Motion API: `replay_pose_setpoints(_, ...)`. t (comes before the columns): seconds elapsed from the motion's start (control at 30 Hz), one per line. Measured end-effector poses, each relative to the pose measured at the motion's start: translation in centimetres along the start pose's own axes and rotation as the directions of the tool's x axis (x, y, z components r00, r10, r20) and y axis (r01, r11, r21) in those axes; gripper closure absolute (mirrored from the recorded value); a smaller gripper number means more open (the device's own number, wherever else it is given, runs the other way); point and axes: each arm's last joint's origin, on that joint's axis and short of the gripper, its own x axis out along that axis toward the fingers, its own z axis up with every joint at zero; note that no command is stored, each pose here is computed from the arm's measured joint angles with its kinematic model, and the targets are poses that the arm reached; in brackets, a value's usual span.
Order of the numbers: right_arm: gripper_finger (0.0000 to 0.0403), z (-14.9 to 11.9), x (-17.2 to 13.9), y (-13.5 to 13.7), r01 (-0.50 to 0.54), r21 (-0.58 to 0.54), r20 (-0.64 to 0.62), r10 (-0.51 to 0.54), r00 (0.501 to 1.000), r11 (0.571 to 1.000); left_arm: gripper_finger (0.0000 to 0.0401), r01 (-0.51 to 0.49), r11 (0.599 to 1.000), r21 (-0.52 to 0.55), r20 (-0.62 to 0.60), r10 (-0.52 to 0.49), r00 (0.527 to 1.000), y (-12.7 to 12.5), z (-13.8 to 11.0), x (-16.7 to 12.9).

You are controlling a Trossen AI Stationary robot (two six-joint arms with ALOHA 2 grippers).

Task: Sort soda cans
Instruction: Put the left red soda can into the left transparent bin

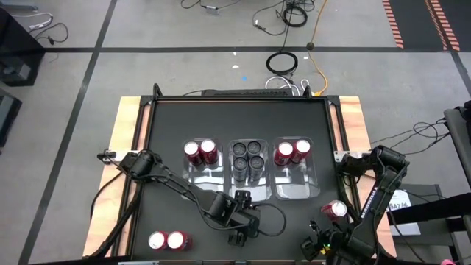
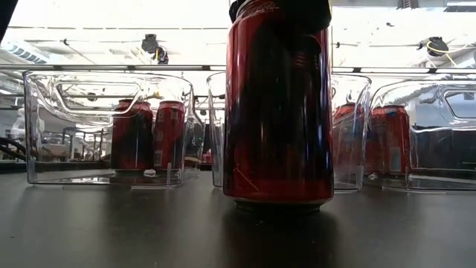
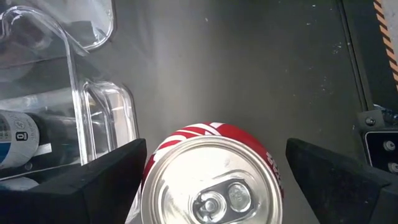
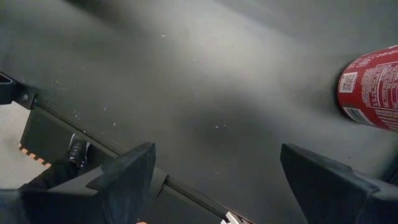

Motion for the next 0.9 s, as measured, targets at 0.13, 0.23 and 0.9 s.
replay_pose_setpoints(0.13, 0.0064, 0.0, 0.0, 0.0, 0.000, 0.000, 0.000, 0.000, 1.000, 1.000, 0.0008, 0.000, 1.000, 0.000, 0.000, 0.000, 1.000, 0.0, 0.0, 0.0)
replay_pose_setpoints(0.23, 0.0065, 0.0, 0.0, 0.0, 0.000, 0.000, 0.000, 0.000, 1.000, 1.000, 0.0008, 0.009, 1.000, -0.010, -0.003, -0.009, 1.000, 0.1, -0.1, 0.2)
replay_pose_setpoints(0.9, 0.0065, 0.0, 0.0, 0.0, 0.001, -0.008, 0.001, -0.001, 1.000, 1.000, 0.0008, 0.021, 0.994, -0.111, -0.051, -0.027, 0.998, 1.0, -0.8, 1.3)
